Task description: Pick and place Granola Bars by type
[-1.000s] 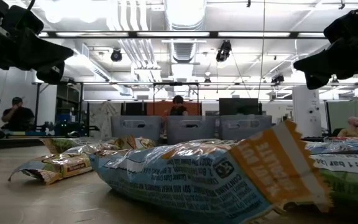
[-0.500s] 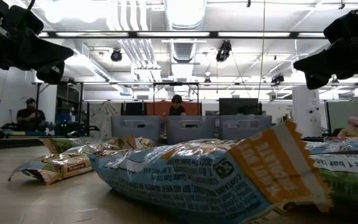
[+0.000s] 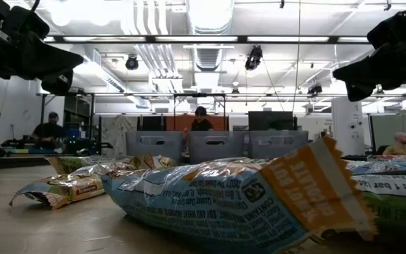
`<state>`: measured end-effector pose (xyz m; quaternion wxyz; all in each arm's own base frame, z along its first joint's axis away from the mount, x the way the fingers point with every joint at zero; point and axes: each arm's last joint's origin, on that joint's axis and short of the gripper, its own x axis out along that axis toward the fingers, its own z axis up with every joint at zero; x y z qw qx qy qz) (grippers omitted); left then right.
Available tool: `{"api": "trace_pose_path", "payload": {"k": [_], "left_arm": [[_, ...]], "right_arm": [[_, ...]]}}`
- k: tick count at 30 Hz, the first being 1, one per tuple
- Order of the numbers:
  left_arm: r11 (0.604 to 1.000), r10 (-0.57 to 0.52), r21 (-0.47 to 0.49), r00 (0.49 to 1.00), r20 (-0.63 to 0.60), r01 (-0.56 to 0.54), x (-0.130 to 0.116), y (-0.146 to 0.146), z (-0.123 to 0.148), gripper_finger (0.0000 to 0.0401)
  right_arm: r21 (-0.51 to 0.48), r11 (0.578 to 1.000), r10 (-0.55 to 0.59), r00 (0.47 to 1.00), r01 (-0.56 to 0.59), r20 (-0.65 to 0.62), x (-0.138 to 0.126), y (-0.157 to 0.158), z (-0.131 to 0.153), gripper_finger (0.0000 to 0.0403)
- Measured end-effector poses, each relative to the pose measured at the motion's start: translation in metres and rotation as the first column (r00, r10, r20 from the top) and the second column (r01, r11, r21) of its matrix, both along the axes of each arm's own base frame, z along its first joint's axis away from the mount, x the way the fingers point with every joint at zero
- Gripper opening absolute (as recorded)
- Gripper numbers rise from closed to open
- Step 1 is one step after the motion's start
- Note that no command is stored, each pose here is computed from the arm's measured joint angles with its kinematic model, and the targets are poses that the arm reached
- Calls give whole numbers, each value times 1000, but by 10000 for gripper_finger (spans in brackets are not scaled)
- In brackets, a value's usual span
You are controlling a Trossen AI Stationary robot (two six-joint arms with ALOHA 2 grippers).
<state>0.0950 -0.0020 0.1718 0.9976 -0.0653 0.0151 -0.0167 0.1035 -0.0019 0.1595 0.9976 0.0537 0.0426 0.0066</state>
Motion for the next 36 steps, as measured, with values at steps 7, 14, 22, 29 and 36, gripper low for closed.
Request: {"api": "trace_pose_path", "payload": {"k": [7, 14, 22, 29, 36], "left_arm": [[1000, 0, 0, 1000, 0, 0, 0, 0, 0, 2], [1000, 0, 0, 1000, 0, 0, 0, 0, 0, 2], [1000, 0, 0, 1000, -1, 0, 0, 0, 0, 2], [1000, 0, 0, 1000, -1, 0, 0, 0, 0, 2], [1000, 0, 0, 1000, 0, 0, 0, 0, 0, 2]], "right_arm": [[-2, 1000, 0, 1000, 0, 0, 0, 0, 0, 8], [-2, 1000, 0, 1000, 0, 0, 0, 0, 0, 8], [-5, 1000, 0, 1000, 0, 0, 0, 0, 0, 8], [97, 995, -8, 1000, 8, -2, 0, 0, 0, 8], [105, 994, -9, 1000, 7, 18, 0, 0, 2, 8]]}}
